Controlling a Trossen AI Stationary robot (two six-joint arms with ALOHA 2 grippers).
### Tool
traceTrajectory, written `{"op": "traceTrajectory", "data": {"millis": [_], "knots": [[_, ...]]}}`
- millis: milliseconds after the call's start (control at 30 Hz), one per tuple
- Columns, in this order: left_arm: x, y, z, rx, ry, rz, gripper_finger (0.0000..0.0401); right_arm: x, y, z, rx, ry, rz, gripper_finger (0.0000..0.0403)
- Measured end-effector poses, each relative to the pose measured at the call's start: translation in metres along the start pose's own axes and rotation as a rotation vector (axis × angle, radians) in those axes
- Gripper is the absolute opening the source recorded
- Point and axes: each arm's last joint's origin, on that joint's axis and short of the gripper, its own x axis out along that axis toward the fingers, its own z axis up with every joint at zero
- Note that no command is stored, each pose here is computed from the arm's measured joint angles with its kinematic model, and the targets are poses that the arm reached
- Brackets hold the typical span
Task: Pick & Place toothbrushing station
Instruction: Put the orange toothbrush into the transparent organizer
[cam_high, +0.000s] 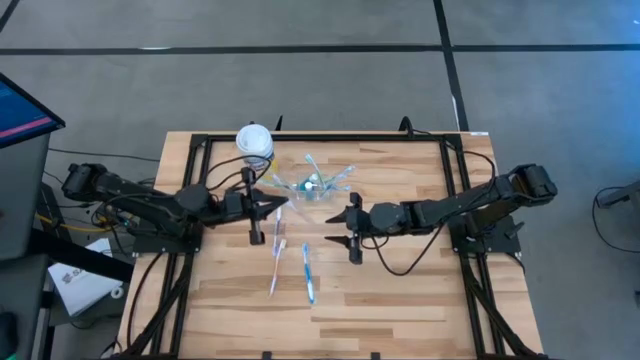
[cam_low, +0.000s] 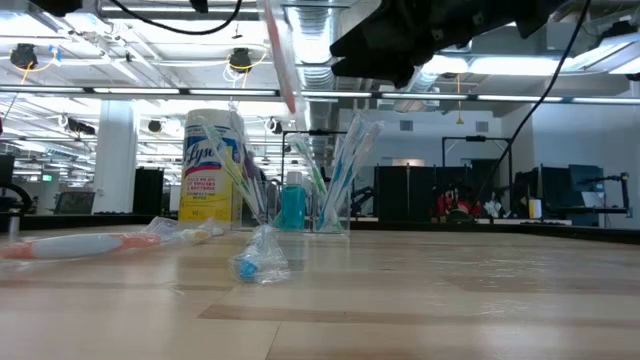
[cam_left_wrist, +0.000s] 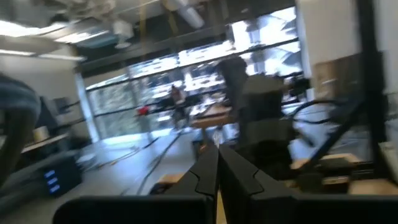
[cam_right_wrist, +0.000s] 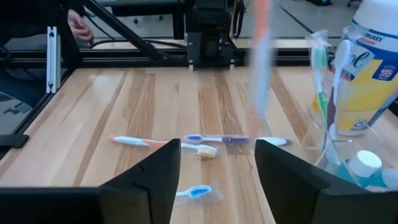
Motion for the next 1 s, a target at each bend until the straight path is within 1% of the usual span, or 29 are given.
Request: {"op": "traceTrajectory", "data": {"millis": [300,600,733,833,1000], "knots": [[0.003,0.015,-0.011,0.053,0.125,0.227,0.0000,0.000,0.000,0.000,0.000,-0.001,0.000,0.0180],[0.008,0.036,-0.018,0.069,0.157,0.339,0.0000,0.000,0.000,0.000,0.001,-0.002,0.000,0.0176],[0.011,0.045,-0.025,0.049,0.189,0.380,0.0000,0.000,0.000,0.000,0.000,-0.002,0.000,0.0175],[0.012,0.050,-0.032,0.050,0.233,0.402,0.0000,0.000,0.000,0.000,0.001,-0.003,0.000,0.0172],[0.014,0.058,-0.037,0.053,0.246,0.438,0.0000,0.000,0.000,0.000,0.001,-0.003,0.000,0.0170]]}}
